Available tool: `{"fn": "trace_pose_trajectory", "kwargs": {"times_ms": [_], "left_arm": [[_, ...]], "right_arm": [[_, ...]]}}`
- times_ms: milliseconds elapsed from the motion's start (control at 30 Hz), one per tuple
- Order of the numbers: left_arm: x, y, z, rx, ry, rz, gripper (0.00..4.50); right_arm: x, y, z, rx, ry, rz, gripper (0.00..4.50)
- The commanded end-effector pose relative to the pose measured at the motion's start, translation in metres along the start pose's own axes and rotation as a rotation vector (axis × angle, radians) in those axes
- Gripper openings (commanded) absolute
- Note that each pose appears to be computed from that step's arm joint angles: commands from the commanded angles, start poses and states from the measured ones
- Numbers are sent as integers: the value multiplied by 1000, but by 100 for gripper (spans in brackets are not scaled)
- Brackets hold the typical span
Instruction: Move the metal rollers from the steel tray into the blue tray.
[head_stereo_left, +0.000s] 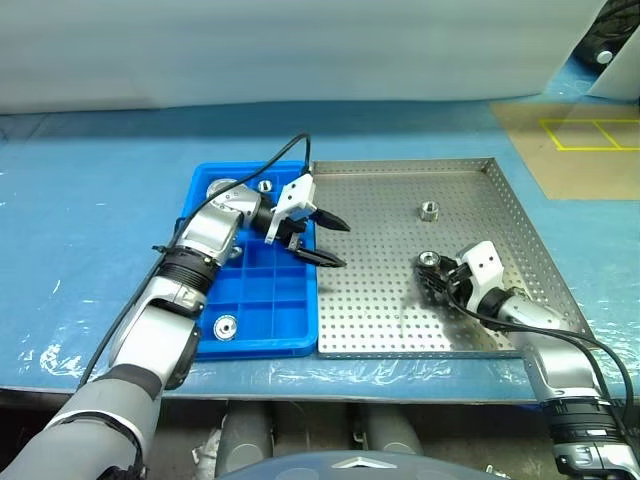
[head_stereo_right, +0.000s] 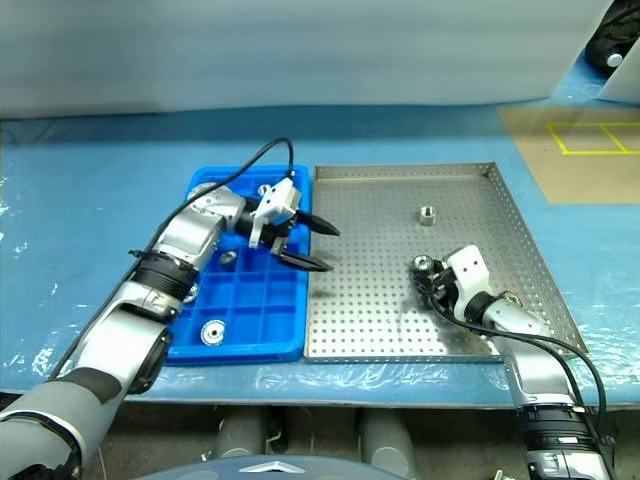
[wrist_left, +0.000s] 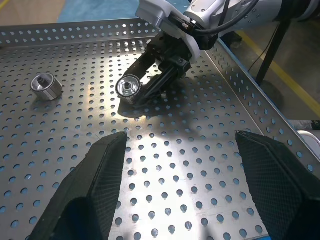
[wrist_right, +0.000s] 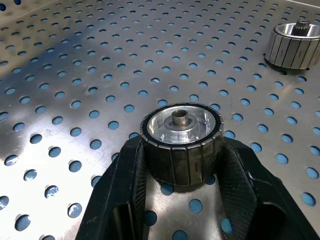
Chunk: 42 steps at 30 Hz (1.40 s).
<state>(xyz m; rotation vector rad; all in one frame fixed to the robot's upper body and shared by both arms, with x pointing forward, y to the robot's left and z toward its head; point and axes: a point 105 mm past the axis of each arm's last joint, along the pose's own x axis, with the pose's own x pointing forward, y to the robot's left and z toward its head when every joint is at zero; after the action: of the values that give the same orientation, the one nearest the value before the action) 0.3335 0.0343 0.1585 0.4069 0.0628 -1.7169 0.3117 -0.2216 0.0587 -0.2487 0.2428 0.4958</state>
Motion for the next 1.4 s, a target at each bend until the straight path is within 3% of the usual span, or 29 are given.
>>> {"fn": "trace_pose_trajectory", "kwargs": {"times_ms": [33,133,267,400,733,1000,1367,1400], "left_arm": [[-9,-3,4,29,7,6,369],[-18,-3,5,31,14,34,369],[-38,-6,6,33,31,81,369],[-64,-12,3,20,75,154,369],[-95,-35,-7,-39,127,321,369],[-106,-49,-9,-83,133,423,369],[-103,-52,-14,-106,139,440,369],[-102,-51,-14,-105,139,439,369]], "right_arm": [[0,2,-9,18,34,3,168],[5,5,4,5,11,32,168],[14,20,41,-17,-82,131,168],[26,60,78,-46,-147,376,168],[59,104,108,-136,-185,651,168],[82,123,122,-189,-215,761,168],[84,142,123,-228,-245,817,168],[86,141,123,-231,-248,800,240]]}}
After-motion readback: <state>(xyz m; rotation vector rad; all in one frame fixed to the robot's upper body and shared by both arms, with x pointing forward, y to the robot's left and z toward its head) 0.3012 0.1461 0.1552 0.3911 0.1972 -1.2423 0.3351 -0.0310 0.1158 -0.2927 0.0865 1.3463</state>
